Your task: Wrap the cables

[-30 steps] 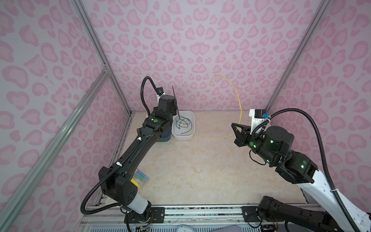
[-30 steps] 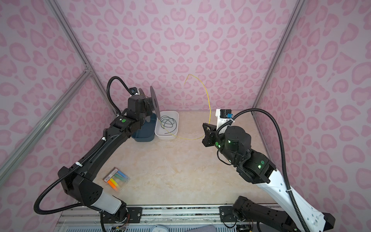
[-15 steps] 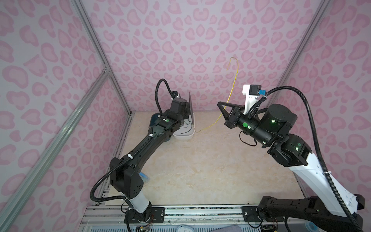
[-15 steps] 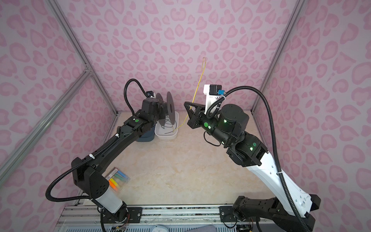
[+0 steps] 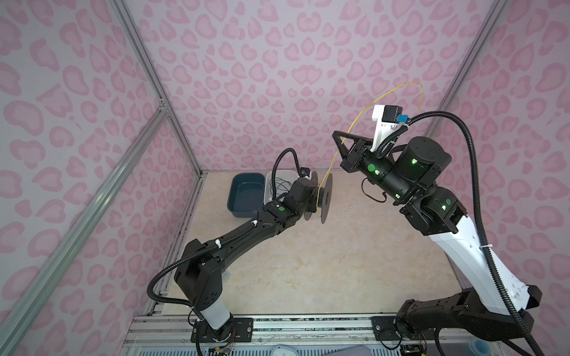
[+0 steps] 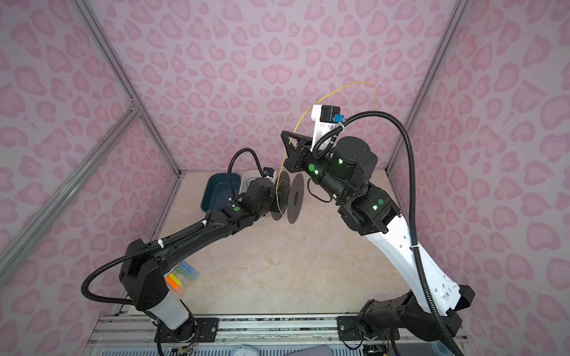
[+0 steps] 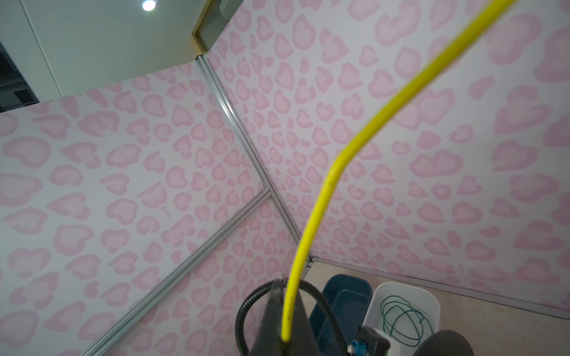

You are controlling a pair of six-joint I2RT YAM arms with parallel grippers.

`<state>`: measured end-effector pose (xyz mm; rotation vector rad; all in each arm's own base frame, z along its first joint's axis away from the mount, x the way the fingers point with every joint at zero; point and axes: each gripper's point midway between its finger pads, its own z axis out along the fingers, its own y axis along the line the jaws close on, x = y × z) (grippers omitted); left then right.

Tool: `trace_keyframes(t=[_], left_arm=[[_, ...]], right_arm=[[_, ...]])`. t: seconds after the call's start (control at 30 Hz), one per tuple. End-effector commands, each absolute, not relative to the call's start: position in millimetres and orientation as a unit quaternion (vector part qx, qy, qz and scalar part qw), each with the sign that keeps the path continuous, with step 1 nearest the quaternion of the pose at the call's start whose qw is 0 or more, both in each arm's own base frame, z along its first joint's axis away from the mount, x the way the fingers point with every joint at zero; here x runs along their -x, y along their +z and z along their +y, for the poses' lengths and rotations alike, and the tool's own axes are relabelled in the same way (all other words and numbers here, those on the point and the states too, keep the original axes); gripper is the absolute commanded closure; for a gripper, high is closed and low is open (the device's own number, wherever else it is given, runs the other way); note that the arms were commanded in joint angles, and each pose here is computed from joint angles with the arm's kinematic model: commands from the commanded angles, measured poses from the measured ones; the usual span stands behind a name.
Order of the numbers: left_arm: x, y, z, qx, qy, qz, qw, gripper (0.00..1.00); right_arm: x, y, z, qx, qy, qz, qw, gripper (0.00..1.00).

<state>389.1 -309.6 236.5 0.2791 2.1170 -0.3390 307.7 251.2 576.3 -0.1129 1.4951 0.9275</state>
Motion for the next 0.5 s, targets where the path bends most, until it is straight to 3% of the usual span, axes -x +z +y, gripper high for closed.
trace_keyframes(t=[0.0, 0.47], left_arm=[[-380, 258, -319, -0.105, -0.193, 0.836, 0.503, 0.97], [-310, 208, -322, -0.235, -0.102, 0.84, 0.478, 0.97]], right_arm=[[-322, 579, 237, 0.038, 0.404, 0.647, 0.645, 1.0], [-384, 582, 189, -0.006, 0.359, 0.65, 0.669, 1.0]])
